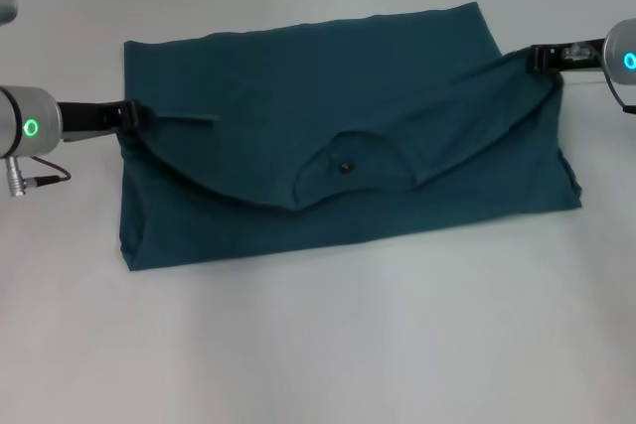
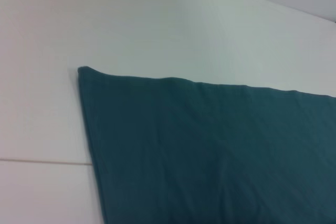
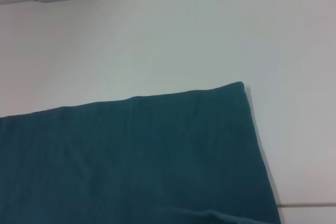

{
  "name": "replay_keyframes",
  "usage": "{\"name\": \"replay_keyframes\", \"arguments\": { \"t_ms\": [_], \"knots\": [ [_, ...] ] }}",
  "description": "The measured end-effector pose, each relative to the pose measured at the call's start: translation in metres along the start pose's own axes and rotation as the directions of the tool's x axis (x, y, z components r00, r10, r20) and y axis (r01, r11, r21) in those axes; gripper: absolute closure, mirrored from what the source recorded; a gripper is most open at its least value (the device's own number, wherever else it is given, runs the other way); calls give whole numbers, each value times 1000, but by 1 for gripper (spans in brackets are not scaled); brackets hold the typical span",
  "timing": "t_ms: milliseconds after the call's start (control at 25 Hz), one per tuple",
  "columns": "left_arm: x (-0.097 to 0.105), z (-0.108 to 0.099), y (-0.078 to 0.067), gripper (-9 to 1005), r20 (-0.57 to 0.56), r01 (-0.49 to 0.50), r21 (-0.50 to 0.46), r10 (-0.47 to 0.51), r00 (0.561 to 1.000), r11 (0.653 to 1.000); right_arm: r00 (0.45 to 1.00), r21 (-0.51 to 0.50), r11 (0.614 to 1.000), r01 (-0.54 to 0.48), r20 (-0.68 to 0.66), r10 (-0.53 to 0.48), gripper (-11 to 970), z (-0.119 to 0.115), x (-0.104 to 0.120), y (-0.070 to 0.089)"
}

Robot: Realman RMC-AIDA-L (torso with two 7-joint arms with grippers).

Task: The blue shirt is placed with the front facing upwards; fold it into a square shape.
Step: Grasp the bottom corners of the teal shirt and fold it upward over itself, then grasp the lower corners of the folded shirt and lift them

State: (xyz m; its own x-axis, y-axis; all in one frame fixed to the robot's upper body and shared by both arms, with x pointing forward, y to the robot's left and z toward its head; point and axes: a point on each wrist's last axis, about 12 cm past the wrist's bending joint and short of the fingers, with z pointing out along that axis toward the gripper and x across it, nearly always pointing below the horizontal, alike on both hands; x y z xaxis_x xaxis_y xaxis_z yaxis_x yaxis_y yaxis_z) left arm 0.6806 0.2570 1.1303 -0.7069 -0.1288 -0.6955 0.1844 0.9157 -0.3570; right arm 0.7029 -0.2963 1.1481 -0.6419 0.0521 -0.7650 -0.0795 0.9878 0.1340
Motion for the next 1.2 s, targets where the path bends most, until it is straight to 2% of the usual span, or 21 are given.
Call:
{"name": "replay_keyframes", "arguments": {
  "t_ms": [80,320,520,640,760,840,1000,1080,1200],
  "knots": [
    [1,0,0,790,-8,18,5,-18,1000,1000,1000,0,1000,4,2,-4,850,0,-1,0],
    [5,-2,2,594,-23,69,11,-69,997,998,1000,3,1000,12,0,-12,639,-2,-7,-2],
    [5,-12,6,363,-19,140,34,-140,990,990,999,-20,999,-49,-24,48,452,-9,-7,-10],
    [7,-27,9,338,14,190,85,-192,981,978,994,-65,992,-104,-33,102,361,-19,-1,-18],
    [20,-44,17,312,17,269,159,-275,961,950,985,-160,972,-173,-28,170,269,-35,14,-27],
    [28,-50,24,312,2,321,194,-327,945,927,974,-246,943,-226,-38,224,259,-45,29,-33],
    [51,-61,40,312,-49,439,246,-441,896,864,925,-404,836,-371,-77,373,238,-68,65,-53],
    [62,-64,46,312,-70,476,252,-475,877,842,896,-468,774,-426,-100,433,280,-82,81,-64],
    [75,-64,50,313,-100,502,253,-493,864,827,883,-520,727,-448,-131,450,342,-96,96,-74]
  ]
}}
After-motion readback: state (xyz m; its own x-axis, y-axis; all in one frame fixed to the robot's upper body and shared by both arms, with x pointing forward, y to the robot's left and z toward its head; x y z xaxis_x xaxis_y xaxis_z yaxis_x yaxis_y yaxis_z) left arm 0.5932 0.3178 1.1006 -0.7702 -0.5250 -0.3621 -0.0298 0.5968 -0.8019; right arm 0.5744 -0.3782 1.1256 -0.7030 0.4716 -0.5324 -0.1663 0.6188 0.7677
